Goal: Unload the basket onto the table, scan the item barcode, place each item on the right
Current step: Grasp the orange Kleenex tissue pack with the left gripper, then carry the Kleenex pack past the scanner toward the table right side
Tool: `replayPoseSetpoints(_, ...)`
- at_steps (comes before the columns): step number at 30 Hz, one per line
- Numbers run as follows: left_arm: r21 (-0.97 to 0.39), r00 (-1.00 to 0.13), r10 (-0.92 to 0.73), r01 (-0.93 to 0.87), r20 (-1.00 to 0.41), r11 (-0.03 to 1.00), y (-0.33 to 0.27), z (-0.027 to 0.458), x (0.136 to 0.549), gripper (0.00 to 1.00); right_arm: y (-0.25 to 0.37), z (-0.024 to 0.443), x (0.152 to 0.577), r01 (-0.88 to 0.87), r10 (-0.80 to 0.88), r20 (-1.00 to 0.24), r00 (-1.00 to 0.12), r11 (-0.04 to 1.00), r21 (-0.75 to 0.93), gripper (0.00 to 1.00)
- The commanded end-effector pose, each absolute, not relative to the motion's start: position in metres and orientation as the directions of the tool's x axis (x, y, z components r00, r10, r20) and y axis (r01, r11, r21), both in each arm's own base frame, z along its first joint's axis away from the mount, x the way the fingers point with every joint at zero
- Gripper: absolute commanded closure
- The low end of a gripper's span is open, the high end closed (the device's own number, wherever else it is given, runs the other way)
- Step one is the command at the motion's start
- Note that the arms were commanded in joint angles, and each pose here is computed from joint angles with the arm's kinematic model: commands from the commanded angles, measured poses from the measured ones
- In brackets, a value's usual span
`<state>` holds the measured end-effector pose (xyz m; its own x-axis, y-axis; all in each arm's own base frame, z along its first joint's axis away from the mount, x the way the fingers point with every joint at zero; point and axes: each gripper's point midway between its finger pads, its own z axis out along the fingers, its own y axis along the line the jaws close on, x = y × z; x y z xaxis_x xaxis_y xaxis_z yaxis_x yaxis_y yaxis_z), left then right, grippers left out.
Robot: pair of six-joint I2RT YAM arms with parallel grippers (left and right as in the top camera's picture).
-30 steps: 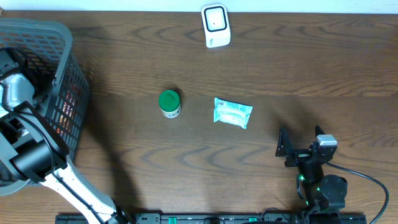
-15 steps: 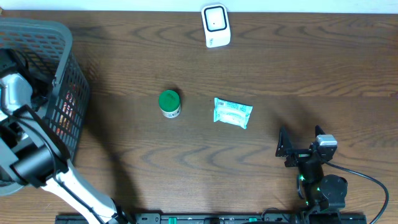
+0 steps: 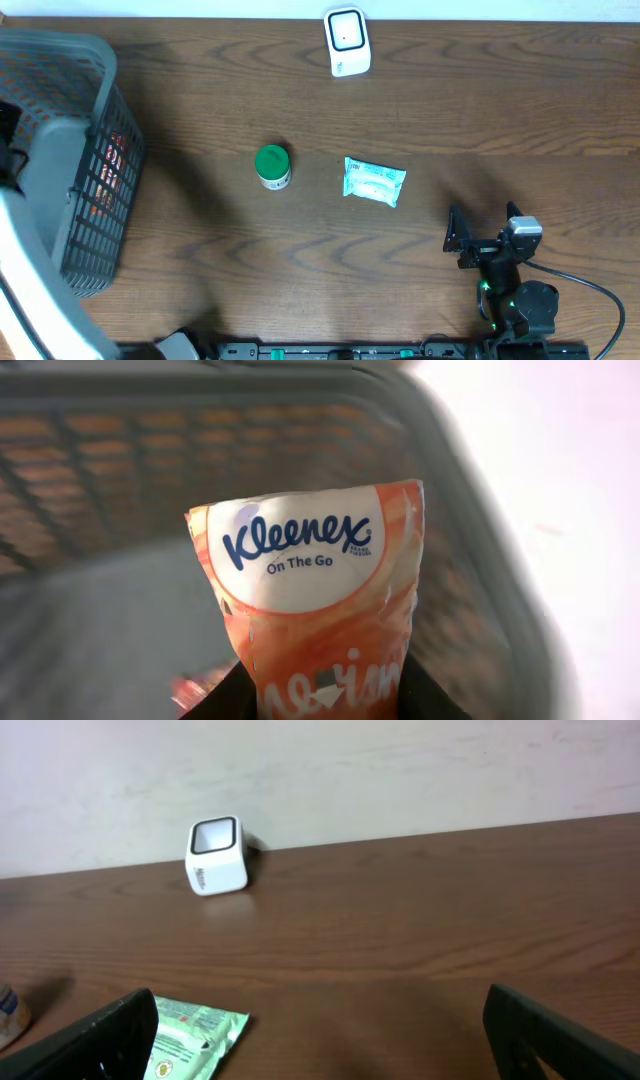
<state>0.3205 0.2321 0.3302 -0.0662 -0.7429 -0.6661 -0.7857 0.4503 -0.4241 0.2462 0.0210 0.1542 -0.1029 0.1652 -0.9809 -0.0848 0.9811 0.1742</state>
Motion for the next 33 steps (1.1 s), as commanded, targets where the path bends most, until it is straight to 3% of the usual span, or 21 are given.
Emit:
replayPoseSetpoints(1, -0.615, -0.195, -0.786, -0.525, -0.586, 0.589, 0.152, 0.367, 0.333, 0.72, 0.023, 0.153, 0.246, -0.096, 0.149, -0.983, -0.107, 0.982, 0.160, 0.01)
replayPoseSetpoints(10, -0.645, -0.552, -0.639, -0.221, -0.535, 0.732, -0.007, 0.360, 0.357, 0.72, 0.023, 0.153, 0.246, -0.096, 0.149, -0.983, -0.108, 0.982, 0.160, 0.01)
replayPoseSetpoints(20, -0.472, -0.833, -0.291, -0.041, -0.470, 0.881, -0.175, 0.267, 0.371, 0.73, 0.023, 0.153, 0.246, -0.096, 0.149, -0.983, -0.108, 0.982, 0.160, 0.01)
replayPoseSetpoints(27, -0.379, -0.925, -0.092, 0.059, -0.369, 0.923, -0.260, 0.179, 0.366, 0.73, 0.023, 0.153, 0.246, -0.096, 0.149, -0.983, -0.108, 0.982, 0.160, 0.01)
replayPoseSetpoints(33, -0.332, -0.956, -0.004, 0.098, -0.294, 0.938, -0.295, 0.120, 0.358, 0.72, 0.023, 0.153, 0.246, -0.096, 0.149, -0.983, -0.107, 0.982, 0.160, 0.01)
